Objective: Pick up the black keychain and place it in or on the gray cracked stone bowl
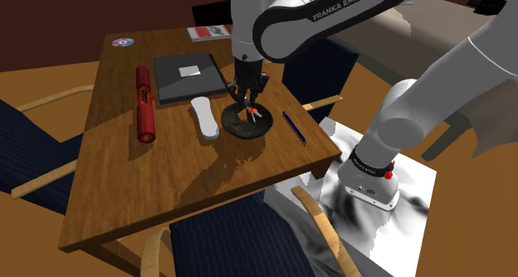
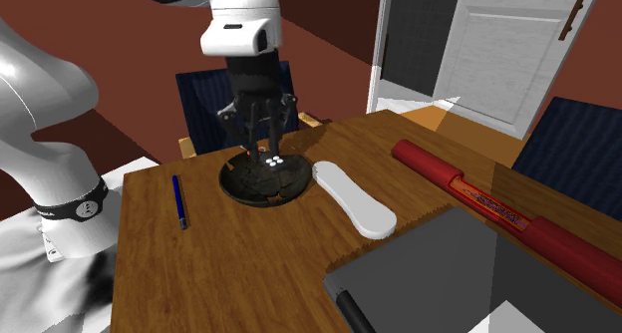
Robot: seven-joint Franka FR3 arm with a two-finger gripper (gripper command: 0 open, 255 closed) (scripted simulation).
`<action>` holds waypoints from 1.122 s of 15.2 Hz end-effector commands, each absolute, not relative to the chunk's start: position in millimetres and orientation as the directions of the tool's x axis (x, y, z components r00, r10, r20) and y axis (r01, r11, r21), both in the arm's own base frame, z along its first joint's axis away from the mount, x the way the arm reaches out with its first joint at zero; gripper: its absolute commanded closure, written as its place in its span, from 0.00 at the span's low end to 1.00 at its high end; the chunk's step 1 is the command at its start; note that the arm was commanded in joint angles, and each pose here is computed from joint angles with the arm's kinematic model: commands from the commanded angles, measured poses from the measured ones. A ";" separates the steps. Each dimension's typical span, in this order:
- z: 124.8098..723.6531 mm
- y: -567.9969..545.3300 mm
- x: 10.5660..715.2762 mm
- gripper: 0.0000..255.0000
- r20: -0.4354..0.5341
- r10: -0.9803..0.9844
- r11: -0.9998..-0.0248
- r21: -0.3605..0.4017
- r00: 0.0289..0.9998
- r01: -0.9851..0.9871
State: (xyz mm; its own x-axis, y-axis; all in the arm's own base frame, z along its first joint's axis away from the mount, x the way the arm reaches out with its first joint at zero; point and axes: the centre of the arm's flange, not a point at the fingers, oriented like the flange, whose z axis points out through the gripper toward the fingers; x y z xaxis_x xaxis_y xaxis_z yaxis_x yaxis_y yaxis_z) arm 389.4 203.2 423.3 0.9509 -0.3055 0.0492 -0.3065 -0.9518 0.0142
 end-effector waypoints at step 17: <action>391.3 203.3 388.8 0.00 0.050 -0.305 -0.952 0.014 0.951 -0.306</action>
